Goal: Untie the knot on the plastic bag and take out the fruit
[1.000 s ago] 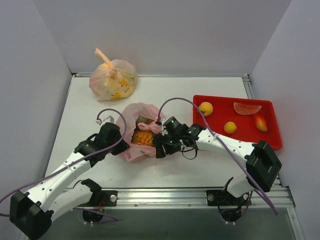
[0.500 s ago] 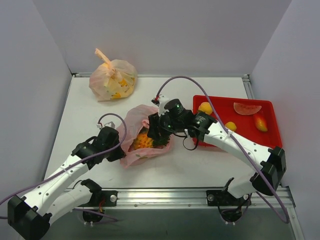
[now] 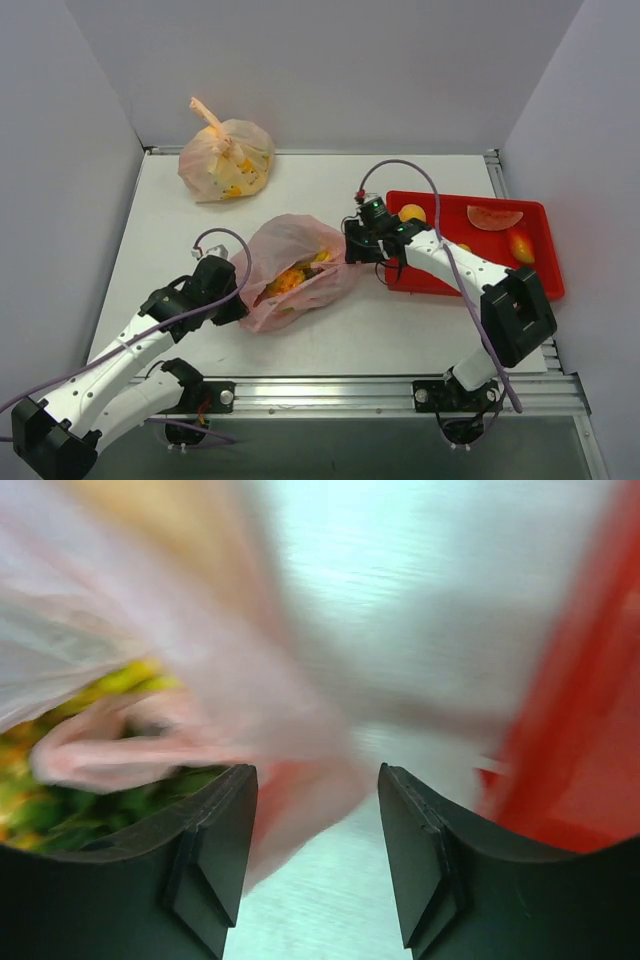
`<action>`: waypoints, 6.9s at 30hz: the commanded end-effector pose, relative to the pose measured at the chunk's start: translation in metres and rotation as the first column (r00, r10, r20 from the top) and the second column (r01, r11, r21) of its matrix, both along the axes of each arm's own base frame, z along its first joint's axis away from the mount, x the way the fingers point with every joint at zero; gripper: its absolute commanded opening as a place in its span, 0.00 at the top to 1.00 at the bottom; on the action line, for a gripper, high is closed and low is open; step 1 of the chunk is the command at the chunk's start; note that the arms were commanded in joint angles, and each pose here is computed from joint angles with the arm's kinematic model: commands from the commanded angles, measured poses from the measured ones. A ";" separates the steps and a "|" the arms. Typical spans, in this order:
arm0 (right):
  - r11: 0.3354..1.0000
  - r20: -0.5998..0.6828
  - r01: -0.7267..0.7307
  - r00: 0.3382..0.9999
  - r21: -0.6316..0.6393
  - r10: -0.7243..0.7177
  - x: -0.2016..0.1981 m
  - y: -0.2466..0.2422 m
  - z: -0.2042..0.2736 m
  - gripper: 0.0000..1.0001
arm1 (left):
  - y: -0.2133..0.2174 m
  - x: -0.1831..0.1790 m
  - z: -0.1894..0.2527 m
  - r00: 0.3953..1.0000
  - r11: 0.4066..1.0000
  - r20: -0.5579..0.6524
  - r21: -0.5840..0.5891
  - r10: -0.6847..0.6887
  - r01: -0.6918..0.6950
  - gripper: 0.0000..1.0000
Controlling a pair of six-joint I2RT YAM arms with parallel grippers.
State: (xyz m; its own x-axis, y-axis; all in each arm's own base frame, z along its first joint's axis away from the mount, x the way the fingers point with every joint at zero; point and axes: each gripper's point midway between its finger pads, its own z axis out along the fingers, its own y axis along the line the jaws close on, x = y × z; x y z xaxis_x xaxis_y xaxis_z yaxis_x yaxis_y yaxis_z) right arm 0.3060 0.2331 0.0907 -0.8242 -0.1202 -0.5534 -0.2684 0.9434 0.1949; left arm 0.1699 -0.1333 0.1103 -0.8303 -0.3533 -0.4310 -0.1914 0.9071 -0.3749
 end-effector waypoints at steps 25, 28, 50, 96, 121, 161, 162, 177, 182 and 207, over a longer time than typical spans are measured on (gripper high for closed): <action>0.890 -0.341 -0.453 0.830 0.050 0.441 -0.161 0.026 -0.026 0.59 | -0.004 0.006 0.009 0.999 1.000 0.016 0.014 -0.027 0.027 1.00; 0.882 -0.356 -0.467 0.816 0.058 0.455 -0.165 0.026 -0.024 0.59 | -0.006 0.006 0.008 0.999 0.999 0.012 0.012 -0.031 0.031 1.00; 0.917 -0.052 -0.368 0.930 -0.152 0.364 -0.083 0.057 0.018 0.48 | -0.010 0.012 0.017 0.999 1.000 0.030 -0.002 -0.020 0.020 1.00; 0.458 -0.118 -0.816 0.524 -0.351 0.843 -0.085 0.079 -0.054 0.32 | -0.014 0.004 0.006 1.000 1.000 -0.009 -0.010 -0.021 0.021 1.00; 0.680 0.305 -0.732 0.636 -0.054 0.709 -0.109 0.082 0.051 1.00 | 0.016 0.042 0.036 0.990 0.987 0.135 0.148 0.044 -0.064 1.00; 0.646 0.299 0.645 0.574 0.408 -0.762 0.011 -0.188 0.131 1.00 | 0.021 0.037 0.029 0.985 0.984 0.165 0.175 -0.047 0.017 1.00; 0.609 0.291 0.694 0.535 0.384 -0.793 0.012 -0.198 0.122 1.00 | 0.021 0.037 0.029 0.985 0.985 0.167 0.173 -0.046 0.016 1.00; 0.320 -0.005 0.884 0.342 0.342 -0.940 0.063 -0.244 0.055 0.37 | 0.018 0.033 0.034 0.983 0.990 0.178 0.137 -0.050 0.025 1.00; 0.500 0.072 0.795 0.508 0.343 -0.858 0.055 -0.219 0.081 0.05 | 0.017 0.032 0.034 0.983 0.991 0.176 0.130 -0.045 0.022 1.00; 0.919 0.016 -0.308 0.949 0.245 0.314 -0.073 0.102 0.041 0.11 | 0.018 0.020 0.007 0.997 0.989 0.068 0.147 -0.042 0.032 1.00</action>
